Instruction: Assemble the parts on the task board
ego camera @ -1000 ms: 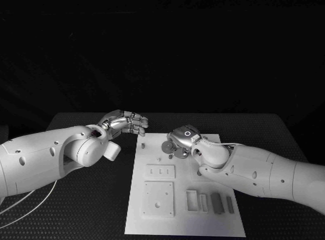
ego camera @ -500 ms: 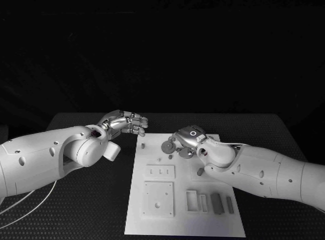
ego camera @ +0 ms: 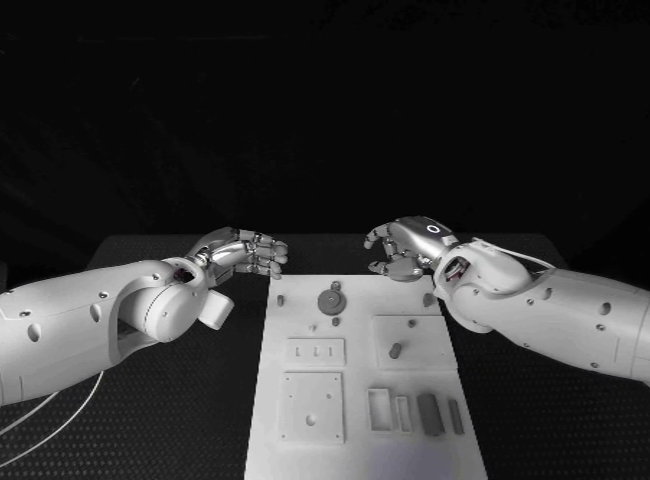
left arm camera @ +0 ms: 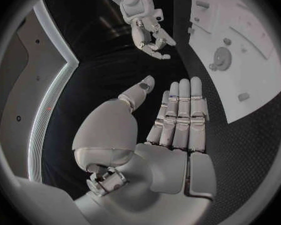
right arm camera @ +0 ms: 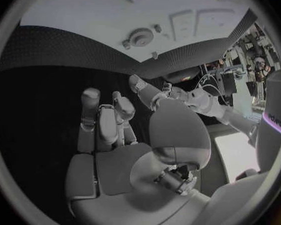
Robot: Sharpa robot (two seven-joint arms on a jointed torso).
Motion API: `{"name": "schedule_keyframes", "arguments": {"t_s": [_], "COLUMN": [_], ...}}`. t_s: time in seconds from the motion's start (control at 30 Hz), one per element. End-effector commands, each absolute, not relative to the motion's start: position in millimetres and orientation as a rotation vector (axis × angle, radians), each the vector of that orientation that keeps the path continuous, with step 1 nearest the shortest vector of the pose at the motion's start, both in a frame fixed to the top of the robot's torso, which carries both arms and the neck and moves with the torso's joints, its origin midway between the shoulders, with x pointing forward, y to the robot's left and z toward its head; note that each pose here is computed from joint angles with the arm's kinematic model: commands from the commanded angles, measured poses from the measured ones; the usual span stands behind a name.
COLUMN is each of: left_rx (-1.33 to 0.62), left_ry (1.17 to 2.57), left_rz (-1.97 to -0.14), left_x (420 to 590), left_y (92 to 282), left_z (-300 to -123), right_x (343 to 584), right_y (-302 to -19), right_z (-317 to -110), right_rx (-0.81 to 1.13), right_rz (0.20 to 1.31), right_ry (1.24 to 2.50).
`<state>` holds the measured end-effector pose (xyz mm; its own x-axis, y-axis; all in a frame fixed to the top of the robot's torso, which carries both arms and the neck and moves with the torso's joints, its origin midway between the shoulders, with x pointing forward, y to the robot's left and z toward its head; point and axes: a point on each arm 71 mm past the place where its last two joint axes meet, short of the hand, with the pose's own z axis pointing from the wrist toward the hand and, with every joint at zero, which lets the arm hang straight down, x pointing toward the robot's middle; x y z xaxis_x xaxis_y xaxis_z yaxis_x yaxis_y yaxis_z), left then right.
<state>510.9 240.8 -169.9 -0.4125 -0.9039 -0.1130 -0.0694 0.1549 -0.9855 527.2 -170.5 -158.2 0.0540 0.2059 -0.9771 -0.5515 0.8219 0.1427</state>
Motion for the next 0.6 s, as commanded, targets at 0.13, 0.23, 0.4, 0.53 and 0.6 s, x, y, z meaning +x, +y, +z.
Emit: {"name": "schedule_keyframes", "arguments": {"t_s": [0.13,0.23,0.4,0.53,0.6], "left_rx": [-0.927,-0.925,-0.924,-0.923,-0.925], "left_ry": [1.654,1.654,1.655,1.655,1.654], "left_rz": [-1.380,-1.382,-1.384,-1.385,-1.382], "left_x": [512.3,513.2,514.2,514.3,514.3], "left_y": [238.9,238.2,237.5,237.7,238.7], "left_z": [-168.3,-168.5,-168.8,-169.0,-169.0], "right_x": [530.5,535.0,539.0,539.9,540.1], "right_y": [-208.9,-231.1,-268.3,-292.4,-301.0], "right_z": [-158.8,-160.7,-169.1,-177.9,-185.0], "right_rx": [-0.125,-0.089,-0.069,-0.064,-0.055], "right_rz": [0.831,0.821,0.759,0.700,0.676], "right_ry": [1.527,1.548,1.585,1.595,1.603]}}
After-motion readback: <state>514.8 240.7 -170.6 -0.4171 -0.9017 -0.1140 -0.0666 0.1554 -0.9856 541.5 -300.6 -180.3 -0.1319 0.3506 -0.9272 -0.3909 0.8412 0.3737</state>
